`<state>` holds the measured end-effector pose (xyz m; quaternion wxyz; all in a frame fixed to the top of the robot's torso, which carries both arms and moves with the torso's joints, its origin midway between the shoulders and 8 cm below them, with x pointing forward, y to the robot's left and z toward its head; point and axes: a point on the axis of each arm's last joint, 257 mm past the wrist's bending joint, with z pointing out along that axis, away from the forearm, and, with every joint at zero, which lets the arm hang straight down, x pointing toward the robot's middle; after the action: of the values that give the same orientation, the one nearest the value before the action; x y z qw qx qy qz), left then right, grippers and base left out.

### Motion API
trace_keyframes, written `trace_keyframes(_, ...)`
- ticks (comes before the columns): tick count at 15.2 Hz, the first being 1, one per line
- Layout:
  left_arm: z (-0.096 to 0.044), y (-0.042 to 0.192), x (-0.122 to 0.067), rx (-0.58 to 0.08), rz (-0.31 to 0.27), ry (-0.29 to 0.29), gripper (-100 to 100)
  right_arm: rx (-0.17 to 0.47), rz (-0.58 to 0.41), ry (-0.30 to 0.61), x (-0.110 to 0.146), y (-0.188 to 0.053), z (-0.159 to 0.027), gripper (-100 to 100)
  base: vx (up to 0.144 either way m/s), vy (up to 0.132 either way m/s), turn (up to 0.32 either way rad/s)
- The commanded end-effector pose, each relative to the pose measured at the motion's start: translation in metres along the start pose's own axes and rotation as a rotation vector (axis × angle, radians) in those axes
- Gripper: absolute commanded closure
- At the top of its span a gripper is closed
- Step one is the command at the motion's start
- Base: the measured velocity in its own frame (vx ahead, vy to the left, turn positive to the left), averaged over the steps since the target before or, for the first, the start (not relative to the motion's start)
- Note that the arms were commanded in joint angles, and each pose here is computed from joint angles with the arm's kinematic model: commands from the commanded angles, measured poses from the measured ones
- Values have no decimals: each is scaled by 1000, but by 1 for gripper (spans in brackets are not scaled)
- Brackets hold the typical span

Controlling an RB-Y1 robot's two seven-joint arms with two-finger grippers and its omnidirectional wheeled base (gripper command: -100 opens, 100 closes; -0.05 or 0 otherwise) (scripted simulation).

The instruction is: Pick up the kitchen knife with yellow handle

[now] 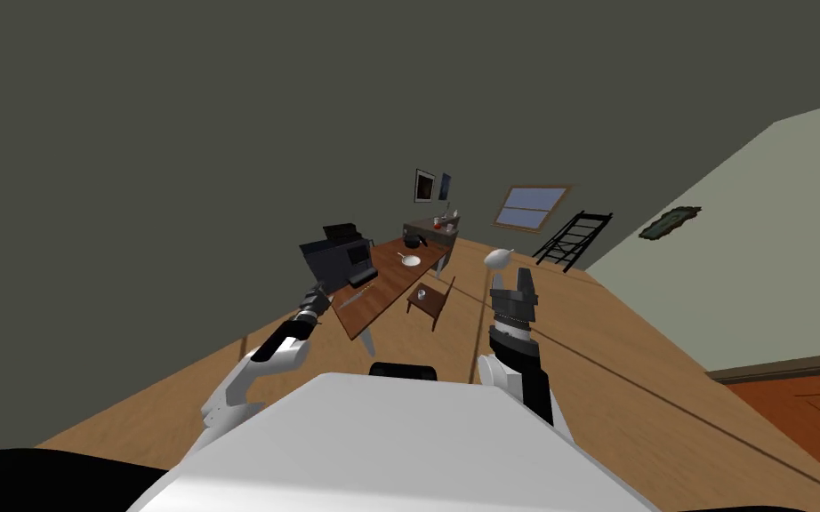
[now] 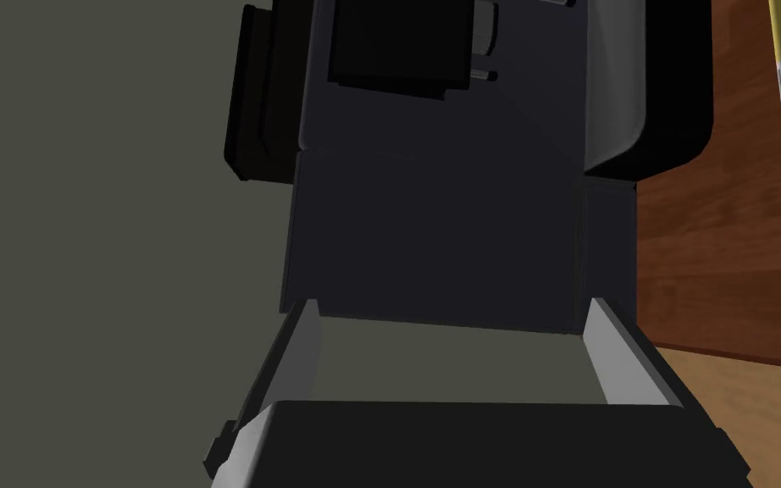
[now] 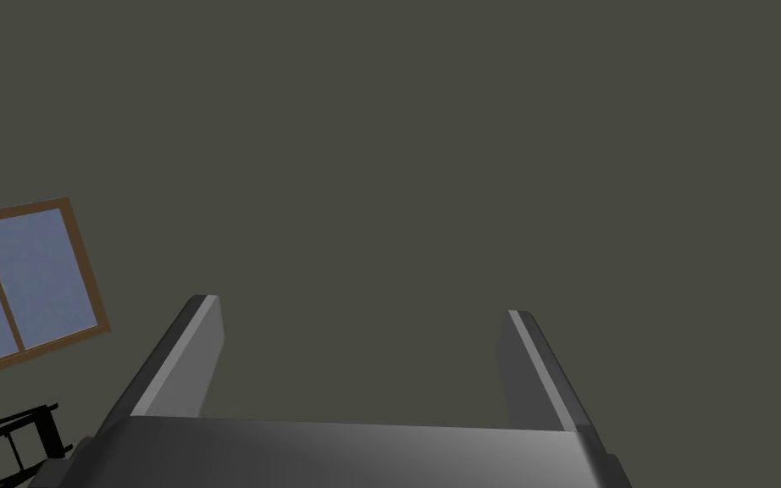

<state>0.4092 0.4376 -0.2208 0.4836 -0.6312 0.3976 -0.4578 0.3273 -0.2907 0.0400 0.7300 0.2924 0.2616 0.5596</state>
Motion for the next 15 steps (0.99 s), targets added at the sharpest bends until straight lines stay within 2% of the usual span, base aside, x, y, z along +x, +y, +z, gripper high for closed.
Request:
trace_keyframes(1,1,12,-17,-49,-19,-37,-100,0,0,0,0,0,0,0,30,-39,-237)
trace_keyframes(3,1,16,-18,-65,-19,-43,-100,0,0,0,0,0,0,0,17,-15,-48)
trace_keyframes(4,2,26,-40,-104,-46,-86,-100,0,0,0,0,0,0,0,20,-21,-164)
trace_keyframes(6,1,33,-43,-131,-47,-96,-100,0,0,0,0,0,0,0,24,-20,-164)
trace_keyframes(7,1,40,-65,-160,-76,-139,-100,0,0,0,0,0,0,0,37,-22,-200)
trace_keyframes(9,-1,50,-67,-196,-78,-151,-100,0,0,0,0,0,0,0,35,-19,-150)
trace_keyframes(10,-3,57,-89,-227,-109,-196,-100,0,0,0,0,0,0,0,41,-25,-221)
trace_keyframes(12,-5,66,-92,-259,-111,-208,-100,0,0,0,0,0,0,0,39,-15,-162)
trace_keyframes(13,-8,73,-113,-284,-145,-253,-100,0,0,0,0,0,0,0,39,-17,-151)
trace_keyframes(15,-11,81,-115,-319,-147,-266,-100,0,0,0,0,0,0,0,39,-11,-162)
